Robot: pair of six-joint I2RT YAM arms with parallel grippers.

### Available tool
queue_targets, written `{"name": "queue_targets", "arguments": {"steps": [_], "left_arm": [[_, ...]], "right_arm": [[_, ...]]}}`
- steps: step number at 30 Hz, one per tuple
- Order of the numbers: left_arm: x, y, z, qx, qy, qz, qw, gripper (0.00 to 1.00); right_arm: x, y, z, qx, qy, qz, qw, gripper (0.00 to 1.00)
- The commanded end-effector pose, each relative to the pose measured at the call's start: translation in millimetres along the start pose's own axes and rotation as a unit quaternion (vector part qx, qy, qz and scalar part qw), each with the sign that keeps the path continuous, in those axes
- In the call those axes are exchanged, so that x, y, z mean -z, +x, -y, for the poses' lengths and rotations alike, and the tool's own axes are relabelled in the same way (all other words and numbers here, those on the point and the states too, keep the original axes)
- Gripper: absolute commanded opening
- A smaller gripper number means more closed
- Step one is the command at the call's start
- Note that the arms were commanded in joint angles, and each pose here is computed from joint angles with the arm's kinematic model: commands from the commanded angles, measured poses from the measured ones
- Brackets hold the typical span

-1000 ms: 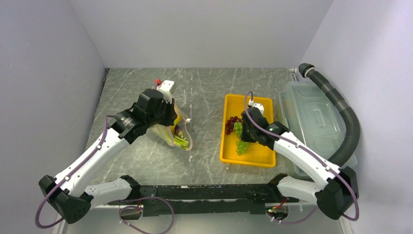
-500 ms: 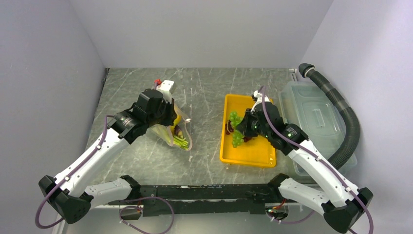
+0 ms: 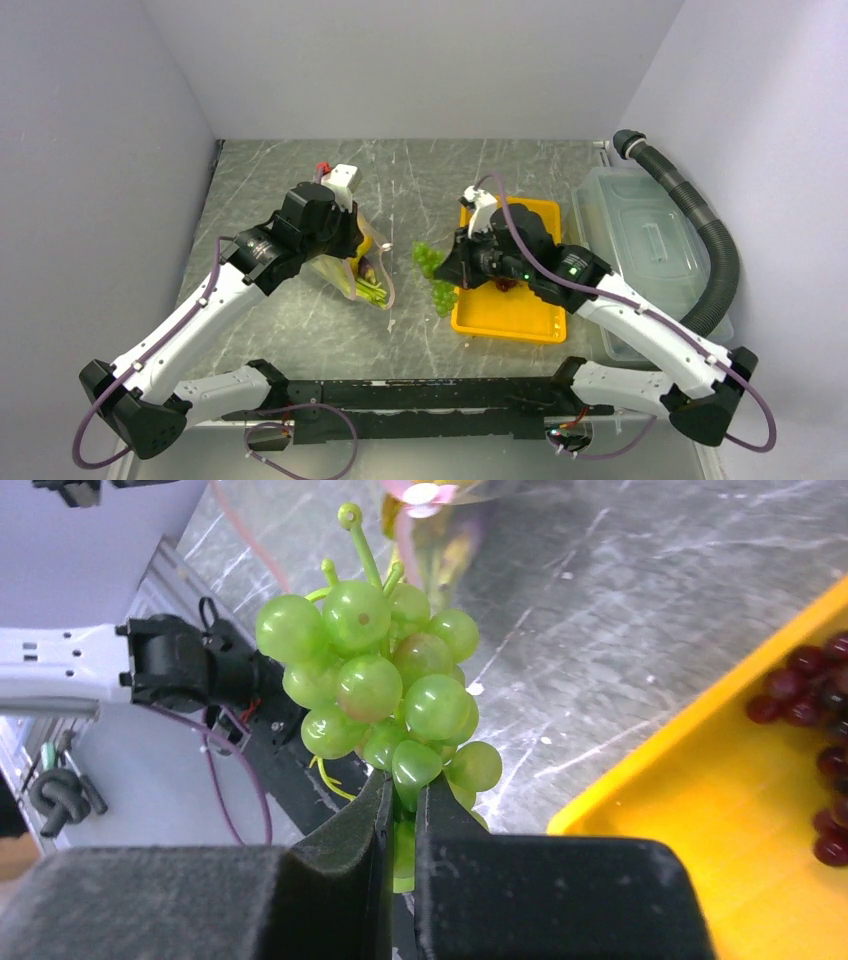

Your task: Place the food in the zip-top bag and seal the zipper

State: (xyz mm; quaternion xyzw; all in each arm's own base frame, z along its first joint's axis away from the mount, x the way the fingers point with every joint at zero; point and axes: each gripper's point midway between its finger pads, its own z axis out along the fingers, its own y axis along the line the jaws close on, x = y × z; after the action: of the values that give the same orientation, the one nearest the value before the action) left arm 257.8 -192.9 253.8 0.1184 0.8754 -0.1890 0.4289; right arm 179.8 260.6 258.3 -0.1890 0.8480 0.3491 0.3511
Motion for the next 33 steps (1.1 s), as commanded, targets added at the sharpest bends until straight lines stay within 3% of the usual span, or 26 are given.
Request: {"name": "queue_targets", "arguments": {"steps": [1,15,33], "left_arm": [[7,-21,6,0.001,0.014,0.036,0.999,0.0],[7,-21,6,0.001,0.016,0.037,0.999,0.0],[9,-22,10,0.003,0.027,0.038,0.999,0.0]], "right_arm": [[-9,-20,-36,0.028,-0.05,0.019,0.998,0.0],[-65,-4,-71,0.015,-0.092,-0.036,0.995,0.0],[-135,-13,-68,-0.02,-0.036,-0.079,0.996,0.0]]}}
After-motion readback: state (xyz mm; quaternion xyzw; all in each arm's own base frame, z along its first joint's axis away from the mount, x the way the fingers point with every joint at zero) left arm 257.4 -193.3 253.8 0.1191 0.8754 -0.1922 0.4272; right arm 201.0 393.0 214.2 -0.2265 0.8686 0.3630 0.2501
